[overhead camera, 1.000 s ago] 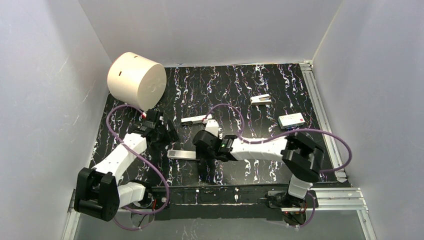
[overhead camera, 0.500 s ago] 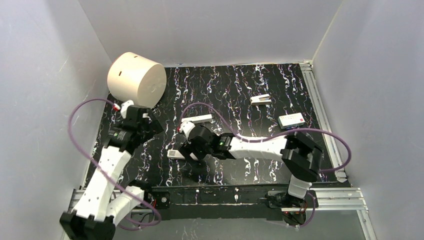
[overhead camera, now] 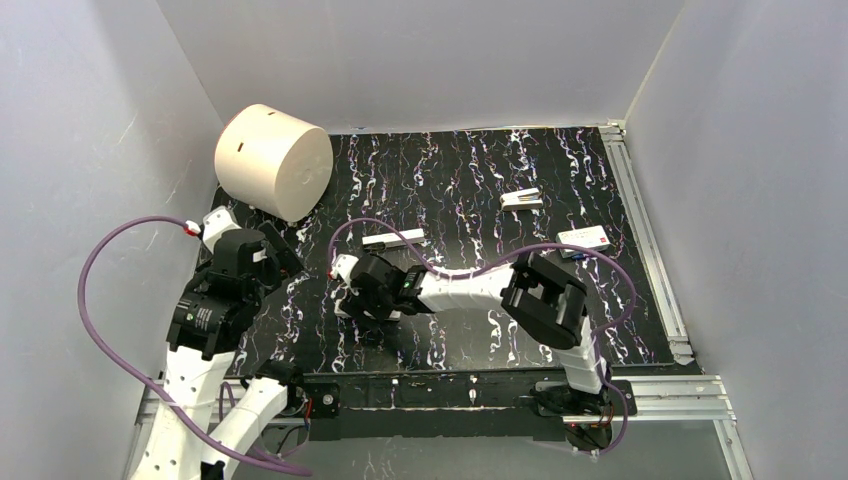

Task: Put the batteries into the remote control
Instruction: Pick up the remote control from the center of the board, then place the remote control at the center of the board.

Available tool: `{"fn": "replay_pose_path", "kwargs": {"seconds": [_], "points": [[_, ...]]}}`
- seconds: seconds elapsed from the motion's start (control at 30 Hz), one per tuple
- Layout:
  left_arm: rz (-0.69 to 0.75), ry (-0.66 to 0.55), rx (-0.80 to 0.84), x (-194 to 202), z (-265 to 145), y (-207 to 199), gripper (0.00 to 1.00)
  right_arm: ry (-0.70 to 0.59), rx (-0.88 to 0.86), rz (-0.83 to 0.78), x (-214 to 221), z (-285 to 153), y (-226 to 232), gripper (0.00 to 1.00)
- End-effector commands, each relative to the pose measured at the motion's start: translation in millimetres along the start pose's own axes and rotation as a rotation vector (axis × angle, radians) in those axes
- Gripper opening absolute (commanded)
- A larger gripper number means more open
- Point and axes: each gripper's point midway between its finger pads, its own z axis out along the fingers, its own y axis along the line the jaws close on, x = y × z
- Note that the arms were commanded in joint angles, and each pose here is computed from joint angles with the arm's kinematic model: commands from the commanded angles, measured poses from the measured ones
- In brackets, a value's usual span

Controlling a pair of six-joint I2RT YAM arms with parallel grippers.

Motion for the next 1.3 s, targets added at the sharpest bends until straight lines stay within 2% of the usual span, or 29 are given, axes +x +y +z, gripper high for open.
{"fn": "replay_pose_path", "kwargs": {"seconds": [0.0,0.03,0.13,0.3,0.4,0.53,0.7,0.83,1.0,1.27], "points": [[0.017,0.041,-0.020,14,3,7,0.96,-0.028,0.016,-0.032,-19,3,-1,0.73],[0.015,0.046,-0.017,15,4,7,0.96,-0.033,0.027,-0.030,-19,4,-4,0.69],[0.016,0.056,-0.010,17,5,5,0.96,-0.043,0.066,-0.012,-21,4,-9,0.48],[0.044,0.086,0.018,20,7,-3,0.97,-0.130,0.204,0.064,-38,-18,-32,0.38],[0.060,0.112,0.045,24,10,-10,0.97,-0.213,0.306,0.134,-50,-45,-54,0.37],[0.080,0.154,0.095,33,14,-20,0.97,-0.226,0.472,0.302,-38,-85,-109,0.37],[0.091,0.184,0.153,40,17,-31,0.97,-0.186,0.631,0.543,29,-134,-190,0.37],[0.096,0.223,0.184,47,21,-40,0.98,-0.103,0.723,0.702,92,-160,-232,0.37],[0.101,0.265,0.200,53,24,-46,0.98,-0.030,0.839,0.865,160,-188,-257,0.38],[0.106,0.288,0.219,57,29,-53,0.98,0.067,0.817,0.948,206,-185,-252,0.44]]}}
